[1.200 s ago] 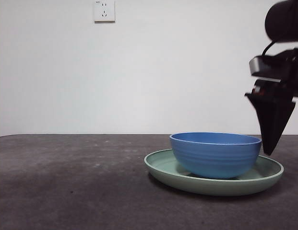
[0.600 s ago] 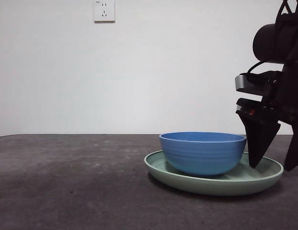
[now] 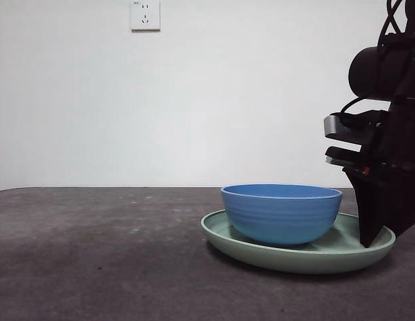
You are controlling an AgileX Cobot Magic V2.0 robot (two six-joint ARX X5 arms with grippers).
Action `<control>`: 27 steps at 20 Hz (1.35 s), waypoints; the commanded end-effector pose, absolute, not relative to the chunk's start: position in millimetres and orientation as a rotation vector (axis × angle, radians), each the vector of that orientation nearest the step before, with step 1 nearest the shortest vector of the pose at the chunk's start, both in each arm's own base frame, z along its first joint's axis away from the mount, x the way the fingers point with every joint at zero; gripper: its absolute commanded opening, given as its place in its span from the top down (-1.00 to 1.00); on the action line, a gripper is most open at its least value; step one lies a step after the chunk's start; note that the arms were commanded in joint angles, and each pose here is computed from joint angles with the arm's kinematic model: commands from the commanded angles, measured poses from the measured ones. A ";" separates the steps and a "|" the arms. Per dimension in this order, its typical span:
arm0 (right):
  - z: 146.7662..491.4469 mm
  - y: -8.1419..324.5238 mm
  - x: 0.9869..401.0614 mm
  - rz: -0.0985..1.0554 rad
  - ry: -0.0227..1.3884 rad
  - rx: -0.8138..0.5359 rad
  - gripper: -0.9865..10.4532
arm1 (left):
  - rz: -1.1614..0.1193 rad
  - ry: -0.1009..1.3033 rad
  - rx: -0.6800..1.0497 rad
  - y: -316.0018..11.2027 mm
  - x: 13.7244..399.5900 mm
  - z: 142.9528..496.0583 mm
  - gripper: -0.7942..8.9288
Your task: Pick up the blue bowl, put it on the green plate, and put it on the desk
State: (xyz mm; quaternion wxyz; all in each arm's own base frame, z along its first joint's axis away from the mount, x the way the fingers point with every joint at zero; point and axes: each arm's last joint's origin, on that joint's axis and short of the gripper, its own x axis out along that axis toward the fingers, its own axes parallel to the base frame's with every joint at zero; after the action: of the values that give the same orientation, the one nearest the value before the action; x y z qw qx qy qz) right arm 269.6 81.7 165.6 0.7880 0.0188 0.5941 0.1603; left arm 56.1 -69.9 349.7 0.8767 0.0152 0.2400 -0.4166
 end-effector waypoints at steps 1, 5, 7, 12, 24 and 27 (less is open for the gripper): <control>154.5 83.6 271.4 0.346 1.324 0.021 0.80 | -0.880 0.476 0.025 -69.9 55.1 354.8 -0.51; 154.8 81.6 272.4 0.349 1.325 0.040 0.80 | -0.880 0.476 0.025 -69.9 55.1 354.8 -0.51; 154.9 78.5 273.2 0.341 1.328 0.065 0.80 | -0.880 0.476 0.025 -69.9 55.1 354.8 -0.51; 155.7 68.0 275.6 0.377 1.338 0.176 0.80 | -0.880 0.476 0.025 -69.9 55.1 354.9 -0.51; 173.6 63.9 287.5 0.422 1.307 0.250 0.80 | -0.888 0.461 0.053 -69.9 55.2 354.9 -0.51; 182.3 65.1 292.2 0.438 1.292 0.260 0.80 | -0.888 0.461 0.053 -69.9 55.2 354.9 -0.51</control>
State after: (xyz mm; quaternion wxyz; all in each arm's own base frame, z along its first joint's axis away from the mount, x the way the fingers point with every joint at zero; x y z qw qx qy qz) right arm 287.8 63.2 183.0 0.7693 0.1220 0.5954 0.1968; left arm 56.2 -69.9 349.7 0.8765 0.0253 0.2349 -0.4194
